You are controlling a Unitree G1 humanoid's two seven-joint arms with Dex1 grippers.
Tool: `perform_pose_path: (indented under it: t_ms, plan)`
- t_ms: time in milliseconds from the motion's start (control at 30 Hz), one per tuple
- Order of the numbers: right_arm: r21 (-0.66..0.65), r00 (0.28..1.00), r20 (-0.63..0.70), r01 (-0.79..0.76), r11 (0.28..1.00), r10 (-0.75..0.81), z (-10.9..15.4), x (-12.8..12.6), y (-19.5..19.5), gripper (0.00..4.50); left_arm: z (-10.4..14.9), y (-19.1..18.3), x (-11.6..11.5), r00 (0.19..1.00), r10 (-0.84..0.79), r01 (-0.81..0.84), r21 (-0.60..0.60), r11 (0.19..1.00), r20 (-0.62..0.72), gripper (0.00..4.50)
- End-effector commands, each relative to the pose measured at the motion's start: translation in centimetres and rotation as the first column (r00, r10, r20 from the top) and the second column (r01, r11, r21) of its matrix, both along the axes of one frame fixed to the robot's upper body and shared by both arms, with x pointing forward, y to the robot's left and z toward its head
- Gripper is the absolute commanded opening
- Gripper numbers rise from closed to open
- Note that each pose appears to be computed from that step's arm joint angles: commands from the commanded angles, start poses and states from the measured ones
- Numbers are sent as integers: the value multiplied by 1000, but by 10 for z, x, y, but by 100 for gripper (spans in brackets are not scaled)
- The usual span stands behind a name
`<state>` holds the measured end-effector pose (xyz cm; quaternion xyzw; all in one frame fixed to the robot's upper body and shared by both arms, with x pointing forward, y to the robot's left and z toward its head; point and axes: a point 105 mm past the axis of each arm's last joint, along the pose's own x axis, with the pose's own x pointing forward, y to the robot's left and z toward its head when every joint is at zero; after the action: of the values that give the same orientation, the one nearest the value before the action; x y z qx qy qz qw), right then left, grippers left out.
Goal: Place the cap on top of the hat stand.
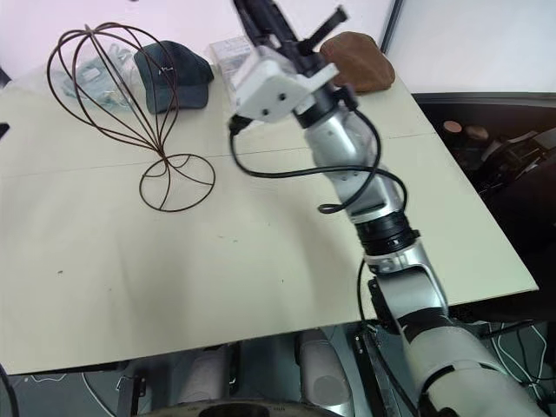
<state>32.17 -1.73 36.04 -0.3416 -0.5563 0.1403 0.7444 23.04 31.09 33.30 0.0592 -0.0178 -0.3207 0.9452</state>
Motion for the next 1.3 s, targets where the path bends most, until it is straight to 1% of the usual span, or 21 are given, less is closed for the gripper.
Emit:
perform_pose_path:
  t_ms: [33, 267, 533, 600, 667, 833, 900, 1000, 1167, 1300]
  plan:
    - [47, 996, 67, -64, 997, 61, 20, -21, 13, 6, 13, 4, -13, 998, 36, -37, 20, 999, 61, 450]
    - [45, 986, 71, -154, 987, 150, 19, -40, 39, 6, 10, 6, -21, 996, 69, -71, 22, 997, 60, 450]
    - [55, 970, 33, -244, 968, 242, 13, -52, 60, 6, 8, 6, -13, 997, 64, -66, 23, 998, 52, 450]
    - [51, 966, 13, -260, 964, 260, 7, -52, 67, 6, 8, 5, -10, 997, 61, -62, 21, 998, 53, 450]
    - [46, 962, -16, -273, 961, 274, -5, -51, 77, 6, 7, 4, -7, 997, 54, -55, 19, 998, 54, 450]
    - [19, 959, -63, -276, 961, 276, -29, -46, 93, 6, 4, 2, -4, 998, 49, -50, 18, 999, 51, 450]
    - [13, 959, -67, -274, 962, 274, -33, -45, 94, 6, 4, 1, -4, 998, 50, -51, 18, 999, 50, 450]
    - [-32, 968, -56, -248, 968, 246, -44, -41, 98, 6, 4, 1, -5, 997, 51, -52, 14, 999, 49, 450]
    - [-62, 979, -14, -202, 977, 202, -48, -39, 98, 6, 1, 2, -6, 997, 58, -59, 12, 998, 41, 450]
    - [-97, 984, -1, -179, 979, 180, -56, -41, 97, 6, 1, 2, -5, 997, 61, -62, 11, 998, 39, 450]
